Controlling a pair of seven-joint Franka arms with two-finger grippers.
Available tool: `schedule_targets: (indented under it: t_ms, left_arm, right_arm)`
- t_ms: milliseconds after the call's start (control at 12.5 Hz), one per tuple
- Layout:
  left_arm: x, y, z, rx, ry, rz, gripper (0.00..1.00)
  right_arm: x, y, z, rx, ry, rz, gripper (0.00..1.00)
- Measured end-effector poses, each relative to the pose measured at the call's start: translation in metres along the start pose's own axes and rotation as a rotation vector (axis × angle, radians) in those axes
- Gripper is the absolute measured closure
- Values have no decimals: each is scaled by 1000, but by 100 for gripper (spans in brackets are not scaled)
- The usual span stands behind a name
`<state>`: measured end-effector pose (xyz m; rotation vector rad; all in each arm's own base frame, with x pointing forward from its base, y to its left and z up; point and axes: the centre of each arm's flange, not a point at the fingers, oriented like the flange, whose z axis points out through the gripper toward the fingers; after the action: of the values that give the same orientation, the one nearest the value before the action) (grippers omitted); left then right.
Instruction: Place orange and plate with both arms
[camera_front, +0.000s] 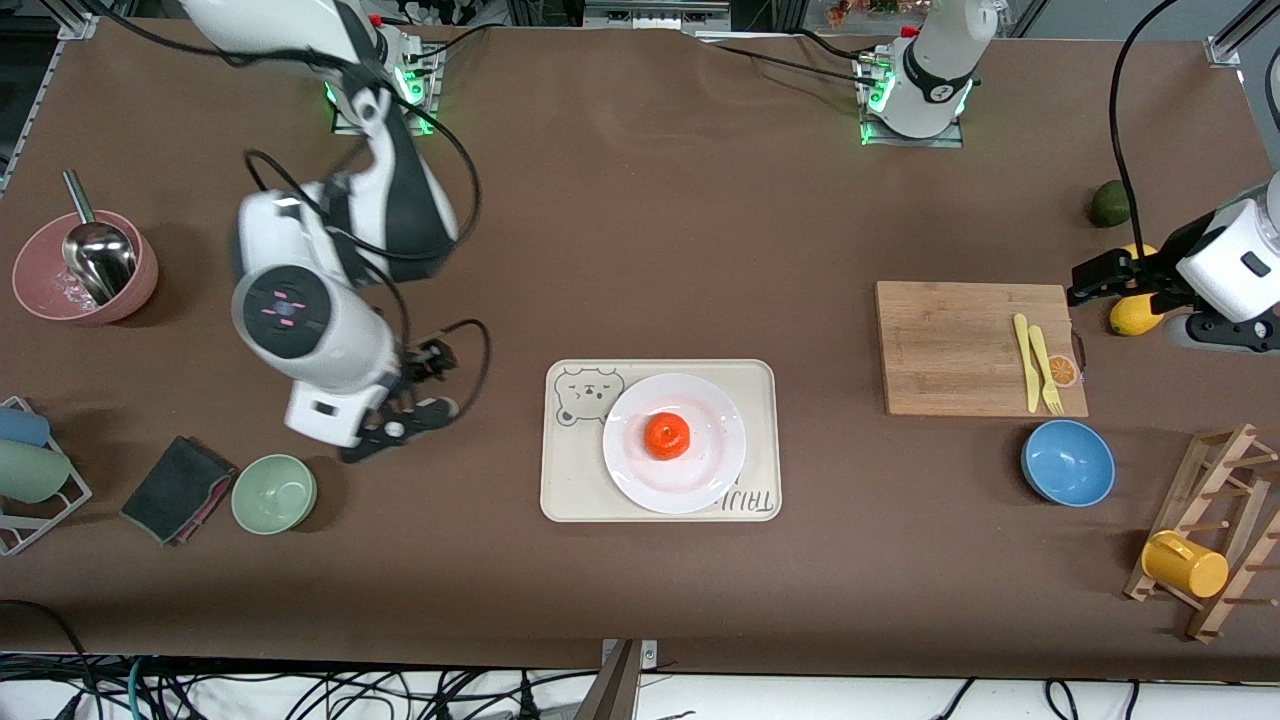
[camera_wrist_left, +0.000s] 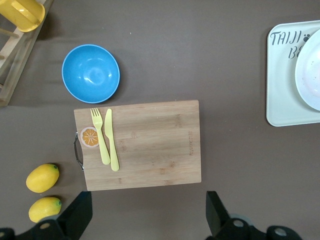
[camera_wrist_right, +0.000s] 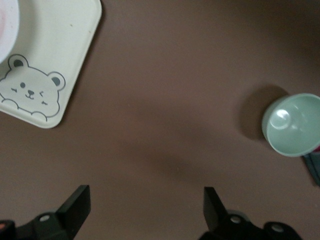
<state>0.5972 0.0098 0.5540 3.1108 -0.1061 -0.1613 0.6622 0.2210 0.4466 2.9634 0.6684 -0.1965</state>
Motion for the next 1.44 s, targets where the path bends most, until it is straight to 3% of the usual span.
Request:
schedule_targets:
  t_ms: [319, 559, 718, 958, 1197, 1437]
  left_arm:
    - [0, 0, 0, 0, -1, 1, 0]
    - [0, 0, 0, 0, -1, 1, 0]
    - [0, 0, 0, 0, -1, 1, 0]
    - [0, 0, 1, 0, -1, 1, 0]
    - [0, 0, 1, 0, -1, 1, 0]
    - [0, 0, 1, 0, -1, 1, 0]
  right_arm:
    - [-77, 83, -87, 81, 9, 118, 0]
    - [-130, 135, -109, 172, 23, 241, 0]
    - [-152, 137, -97, 157, 0, 340, 0]
    - [-185, 151, -70, 127, 118, 421, 0]
    - [-226, 156, -93, 119, 148, 457, 0]
    - [-241, 152, -106, 121, 134, 458, 0]
